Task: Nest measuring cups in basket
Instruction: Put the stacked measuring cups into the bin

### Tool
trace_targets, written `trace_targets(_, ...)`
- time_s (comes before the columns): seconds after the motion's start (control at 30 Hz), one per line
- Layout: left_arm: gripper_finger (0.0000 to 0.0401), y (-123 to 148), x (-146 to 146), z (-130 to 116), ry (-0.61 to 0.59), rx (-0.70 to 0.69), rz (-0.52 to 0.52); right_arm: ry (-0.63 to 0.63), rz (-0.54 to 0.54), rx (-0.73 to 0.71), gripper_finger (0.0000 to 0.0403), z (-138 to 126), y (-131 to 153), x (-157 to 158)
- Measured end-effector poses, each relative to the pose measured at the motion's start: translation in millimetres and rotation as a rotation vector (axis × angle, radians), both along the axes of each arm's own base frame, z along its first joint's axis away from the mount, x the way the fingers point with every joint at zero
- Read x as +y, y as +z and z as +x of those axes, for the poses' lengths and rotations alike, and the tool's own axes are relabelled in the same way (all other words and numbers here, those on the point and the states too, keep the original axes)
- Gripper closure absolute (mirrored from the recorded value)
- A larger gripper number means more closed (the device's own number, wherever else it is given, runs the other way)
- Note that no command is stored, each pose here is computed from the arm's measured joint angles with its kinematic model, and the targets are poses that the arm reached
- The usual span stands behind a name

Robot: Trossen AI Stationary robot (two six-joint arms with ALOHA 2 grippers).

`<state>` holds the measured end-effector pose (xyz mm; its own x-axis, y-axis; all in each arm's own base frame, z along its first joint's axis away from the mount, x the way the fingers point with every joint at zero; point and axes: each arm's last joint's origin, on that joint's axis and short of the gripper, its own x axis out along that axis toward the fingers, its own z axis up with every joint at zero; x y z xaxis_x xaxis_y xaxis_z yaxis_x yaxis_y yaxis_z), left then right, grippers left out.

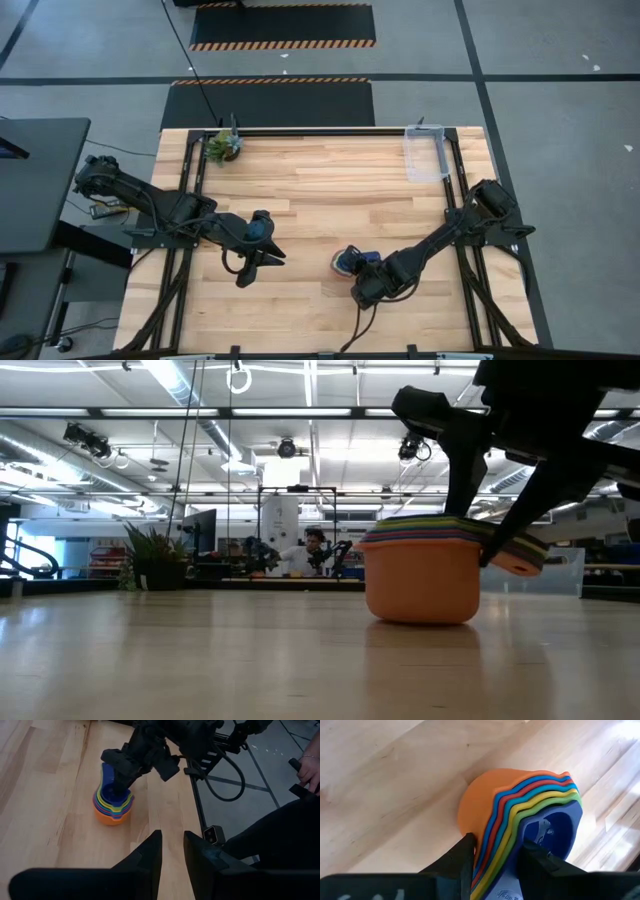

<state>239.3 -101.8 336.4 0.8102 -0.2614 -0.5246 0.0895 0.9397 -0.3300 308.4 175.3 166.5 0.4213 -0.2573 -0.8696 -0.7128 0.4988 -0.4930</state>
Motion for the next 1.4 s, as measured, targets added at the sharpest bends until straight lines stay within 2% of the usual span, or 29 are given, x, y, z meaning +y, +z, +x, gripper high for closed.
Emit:
trace_targets(0.27,0.0314,0.1,0.0,0.0,-0.001,-0.001,0.002,-0.021,-0.041,-0.005,0.0279,-0.6,0.2,-3.4)
trace_targets(0.7,0.0314,0.0,0.0,0.0,0.005,0.002,-0.007,-0.080,-0.041,0.018,0.0279,-3.2,-0.1,-8.1)
trace_targets(0.97,0.0314,0.1,0.0,0.0,0.005,0.002,-0.008,-0.134,0.030,0.016,0.0287,0.2,5.4,-7.8)
trace_targets(1.4,0.0314,0.1,0.0,0.0,0.005,0.002,-0.007,-0.170,0.083,0.013,0.0291,-0.1,8.8,-7.8)
